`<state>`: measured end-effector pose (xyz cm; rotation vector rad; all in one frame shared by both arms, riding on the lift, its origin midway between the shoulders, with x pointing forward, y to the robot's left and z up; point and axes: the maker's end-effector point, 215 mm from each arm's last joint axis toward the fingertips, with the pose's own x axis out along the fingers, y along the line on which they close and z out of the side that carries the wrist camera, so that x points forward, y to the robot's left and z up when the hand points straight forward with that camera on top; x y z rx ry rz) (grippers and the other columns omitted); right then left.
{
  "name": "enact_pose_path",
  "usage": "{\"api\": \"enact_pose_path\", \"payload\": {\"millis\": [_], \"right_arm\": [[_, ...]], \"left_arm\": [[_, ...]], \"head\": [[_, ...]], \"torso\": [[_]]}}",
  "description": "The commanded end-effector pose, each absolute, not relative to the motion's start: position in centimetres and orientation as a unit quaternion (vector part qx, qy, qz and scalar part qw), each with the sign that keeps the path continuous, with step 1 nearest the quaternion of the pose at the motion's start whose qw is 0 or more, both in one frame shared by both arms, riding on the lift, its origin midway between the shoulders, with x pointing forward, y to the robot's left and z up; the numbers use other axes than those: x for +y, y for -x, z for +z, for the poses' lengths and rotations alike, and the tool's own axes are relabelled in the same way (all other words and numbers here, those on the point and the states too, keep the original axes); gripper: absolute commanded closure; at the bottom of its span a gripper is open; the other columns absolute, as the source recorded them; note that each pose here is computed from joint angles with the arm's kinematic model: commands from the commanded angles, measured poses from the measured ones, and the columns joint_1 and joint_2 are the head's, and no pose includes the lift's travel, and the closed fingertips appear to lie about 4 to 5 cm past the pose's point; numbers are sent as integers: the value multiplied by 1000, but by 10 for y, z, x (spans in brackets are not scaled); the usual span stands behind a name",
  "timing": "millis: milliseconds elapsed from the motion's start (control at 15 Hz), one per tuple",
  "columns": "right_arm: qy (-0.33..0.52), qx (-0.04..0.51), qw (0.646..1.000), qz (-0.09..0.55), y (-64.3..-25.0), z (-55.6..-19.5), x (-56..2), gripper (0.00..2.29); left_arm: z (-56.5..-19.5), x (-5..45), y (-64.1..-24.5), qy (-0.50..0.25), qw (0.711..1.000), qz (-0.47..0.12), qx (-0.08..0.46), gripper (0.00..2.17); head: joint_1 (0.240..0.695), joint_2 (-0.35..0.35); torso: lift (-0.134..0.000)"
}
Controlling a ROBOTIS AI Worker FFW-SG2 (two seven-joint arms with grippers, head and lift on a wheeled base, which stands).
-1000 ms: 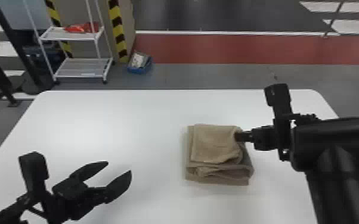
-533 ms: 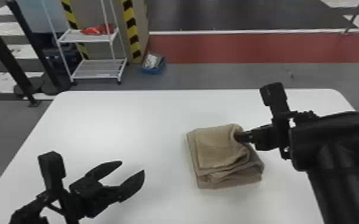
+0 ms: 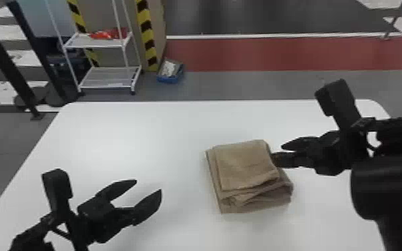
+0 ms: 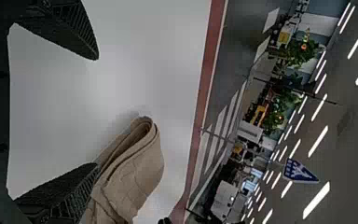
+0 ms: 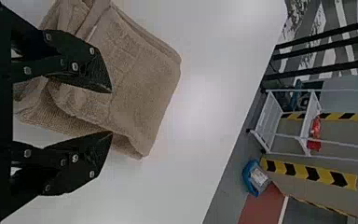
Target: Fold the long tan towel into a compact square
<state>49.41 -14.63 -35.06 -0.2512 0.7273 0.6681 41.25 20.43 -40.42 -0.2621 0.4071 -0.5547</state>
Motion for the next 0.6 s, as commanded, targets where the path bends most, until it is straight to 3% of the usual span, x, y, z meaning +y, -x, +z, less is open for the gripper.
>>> {"api": "enact_pose_path", "payload": {"millis": [0, 133, 267, 400, 533], "right_arm": [[169, 353, 859, 329, -490, -351, -134, 73], [207, 367, 832, 361, -480, -362, -113, 73], [216, 372, 827, 362, -474, -368, -109, 73], [172, 389, 849, 313, -473, -381, -133, 80], [82, 387, 891, 223, -471, -377, -182, 80]], "left_arm": [[-406, 204, -409, 130, 932, -270, 201, 66], [-408, 208, -407, 130, 933, -267, 203, 70], [-405, 207, -405, 132, 932, -271, 200, 73], [-403, 204, -404, 133, 932, -274, 198, 73], [-401, 200, -405, 132, 931, -277, 197, 76]], "head": [[695, 68], [695, 87], [695, 112], [695, 122], [695, 102]], "torso": [[-124], [-124], [-124], [-124], [-124]]}}
